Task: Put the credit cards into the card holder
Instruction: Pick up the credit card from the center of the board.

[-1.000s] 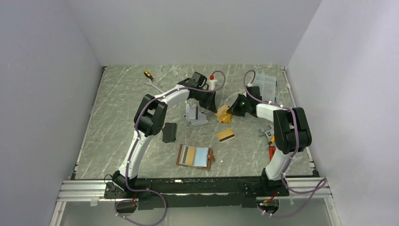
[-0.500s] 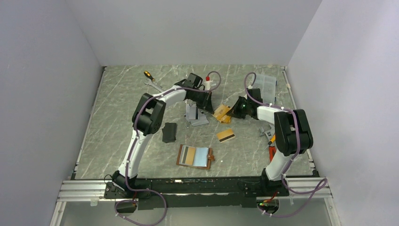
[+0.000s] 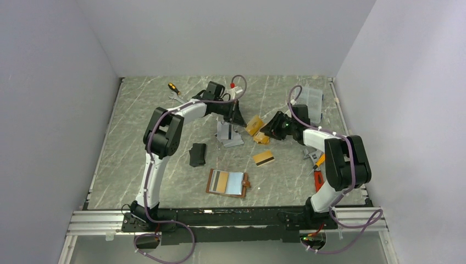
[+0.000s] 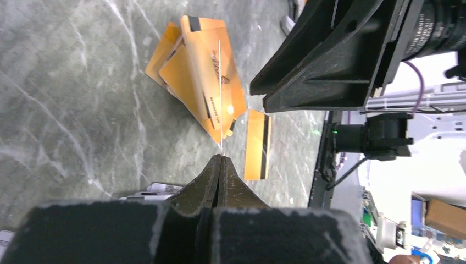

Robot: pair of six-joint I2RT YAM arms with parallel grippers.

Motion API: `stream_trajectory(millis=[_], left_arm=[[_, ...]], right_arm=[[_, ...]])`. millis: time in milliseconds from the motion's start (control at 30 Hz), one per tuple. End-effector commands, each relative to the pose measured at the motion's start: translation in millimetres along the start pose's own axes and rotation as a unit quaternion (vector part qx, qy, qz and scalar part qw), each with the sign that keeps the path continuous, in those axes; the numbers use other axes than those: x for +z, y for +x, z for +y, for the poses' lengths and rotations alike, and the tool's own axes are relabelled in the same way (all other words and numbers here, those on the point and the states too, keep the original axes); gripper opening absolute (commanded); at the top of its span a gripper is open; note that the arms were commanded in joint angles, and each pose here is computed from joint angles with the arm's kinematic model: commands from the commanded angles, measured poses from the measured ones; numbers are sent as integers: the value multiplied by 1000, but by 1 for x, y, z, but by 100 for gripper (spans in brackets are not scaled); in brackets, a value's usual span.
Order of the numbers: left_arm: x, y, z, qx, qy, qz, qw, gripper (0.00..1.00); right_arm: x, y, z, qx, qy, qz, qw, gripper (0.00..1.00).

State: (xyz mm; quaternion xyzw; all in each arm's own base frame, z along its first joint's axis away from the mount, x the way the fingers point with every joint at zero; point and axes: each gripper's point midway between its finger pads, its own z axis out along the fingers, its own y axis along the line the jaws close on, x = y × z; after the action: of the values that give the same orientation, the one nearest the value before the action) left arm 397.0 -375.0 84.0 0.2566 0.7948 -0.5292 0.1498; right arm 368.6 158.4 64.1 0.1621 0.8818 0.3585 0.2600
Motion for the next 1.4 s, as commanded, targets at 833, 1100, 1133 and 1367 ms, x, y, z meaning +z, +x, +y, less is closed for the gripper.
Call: stream_trajectory(millis=[833,1100,1133,1367], left_arm=[[-64,-31,-130,-12,186,-85,979,0],[-65,-25,-135,-13,185,-83,979,0],[-65,-24,-135,-14,183,-82,980,0],[-70,-21,-142,-5,173,-81,981,6]], right_arm=[[-72,-9,110,-56,-251,-64,964,46],[-89,-21,144,-49,-302,-86,948,34],[-89,-21,146,-46,-305,-84,947,27],[-84,-11,149,-45,-289,-70,954,0]])
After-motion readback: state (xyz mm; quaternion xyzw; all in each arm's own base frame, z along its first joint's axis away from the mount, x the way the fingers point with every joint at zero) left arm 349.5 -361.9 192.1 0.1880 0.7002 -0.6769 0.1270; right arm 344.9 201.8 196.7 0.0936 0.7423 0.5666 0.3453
